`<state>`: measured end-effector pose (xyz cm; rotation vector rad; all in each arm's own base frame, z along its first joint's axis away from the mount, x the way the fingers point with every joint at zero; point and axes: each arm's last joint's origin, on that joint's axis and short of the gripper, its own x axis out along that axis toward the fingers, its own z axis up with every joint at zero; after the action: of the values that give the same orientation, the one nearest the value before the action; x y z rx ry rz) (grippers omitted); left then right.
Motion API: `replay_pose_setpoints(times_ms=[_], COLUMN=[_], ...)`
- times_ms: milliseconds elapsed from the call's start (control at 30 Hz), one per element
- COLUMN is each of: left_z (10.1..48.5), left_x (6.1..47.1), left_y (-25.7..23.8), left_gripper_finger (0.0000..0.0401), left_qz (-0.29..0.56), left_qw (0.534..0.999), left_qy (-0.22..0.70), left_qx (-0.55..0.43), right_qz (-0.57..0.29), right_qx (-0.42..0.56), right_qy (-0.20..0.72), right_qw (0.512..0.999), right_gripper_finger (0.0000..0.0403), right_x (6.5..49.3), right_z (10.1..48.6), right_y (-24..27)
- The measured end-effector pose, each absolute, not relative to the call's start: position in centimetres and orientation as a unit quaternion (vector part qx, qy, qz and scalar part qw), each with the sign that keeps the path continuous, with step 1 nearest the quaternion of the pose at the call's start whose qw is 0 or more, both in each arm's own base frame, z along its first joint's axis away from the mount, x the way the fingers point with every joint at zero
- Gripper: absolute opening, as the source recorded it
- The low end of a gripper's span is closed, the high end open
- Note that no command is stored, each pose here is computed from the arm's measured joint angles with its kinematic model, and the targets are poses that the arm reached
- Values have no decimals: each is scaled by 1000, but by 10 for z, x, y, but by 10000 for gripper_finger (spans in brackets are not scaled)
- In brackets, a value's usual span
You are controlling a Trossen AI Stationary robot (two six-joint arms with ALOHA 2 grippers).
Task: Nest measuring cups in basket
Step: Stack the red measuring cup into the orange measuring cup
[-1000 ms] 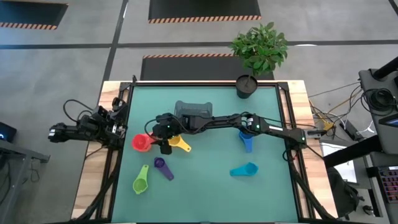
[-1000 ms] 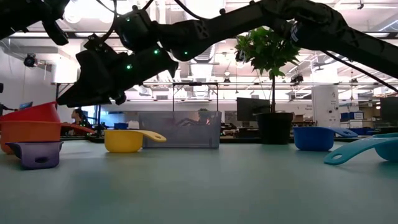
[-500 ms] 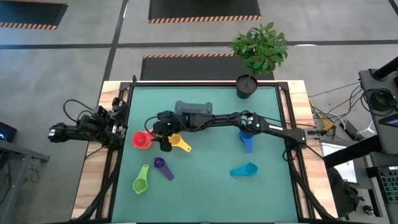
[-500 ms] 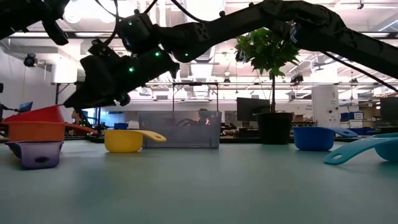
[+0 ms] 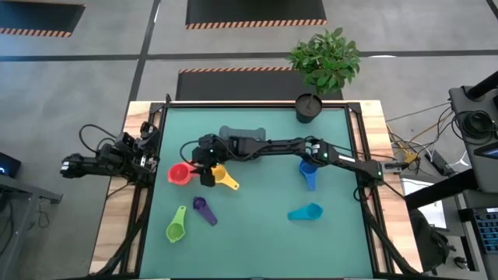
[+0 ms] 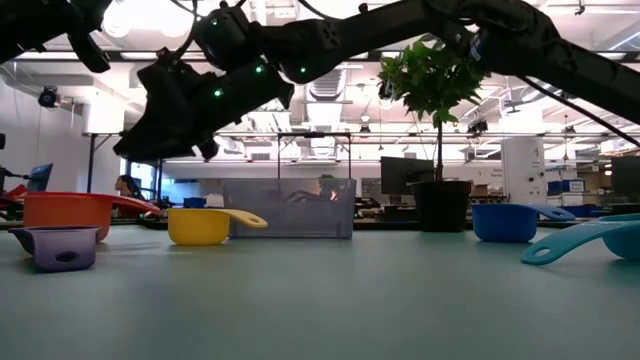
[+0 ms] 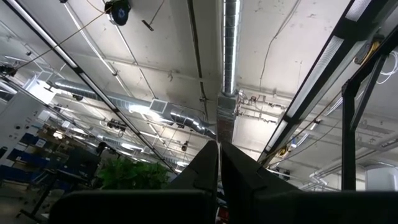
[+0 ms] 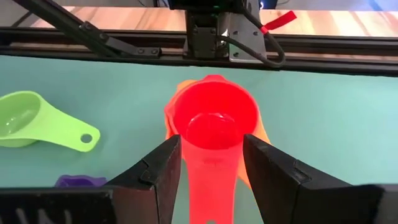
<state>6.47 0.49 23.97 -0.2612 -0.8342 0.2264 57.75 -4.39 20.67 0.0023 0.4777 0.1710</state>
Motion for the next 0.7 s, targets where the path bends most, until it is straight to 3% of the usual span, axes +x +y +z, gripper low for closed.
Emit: replay_pose_setpoints(times_ms=[167, 367, 700], left_z=[240, 239, 238], left_x=[65, 65, 68], left_y=[5, 5, 2], left_gripper_finger=[0, 0, 0], left_qz=[109, 109, 67], left_qw=[900, 901, 911], left_qy=[-403, -401, -390], left_qx=[-126, -126, -118], right_qz=[91, 105, 140], right_qx=[-18, -54, -133], right_qy=[256, 268, 254], right_qw=[962, 956, 948], right_gripper_finger=[160, 152, 76], right_x=[569, 545, 499], right_z=[222, 274, 344], right_y=[-43, -33, 27])
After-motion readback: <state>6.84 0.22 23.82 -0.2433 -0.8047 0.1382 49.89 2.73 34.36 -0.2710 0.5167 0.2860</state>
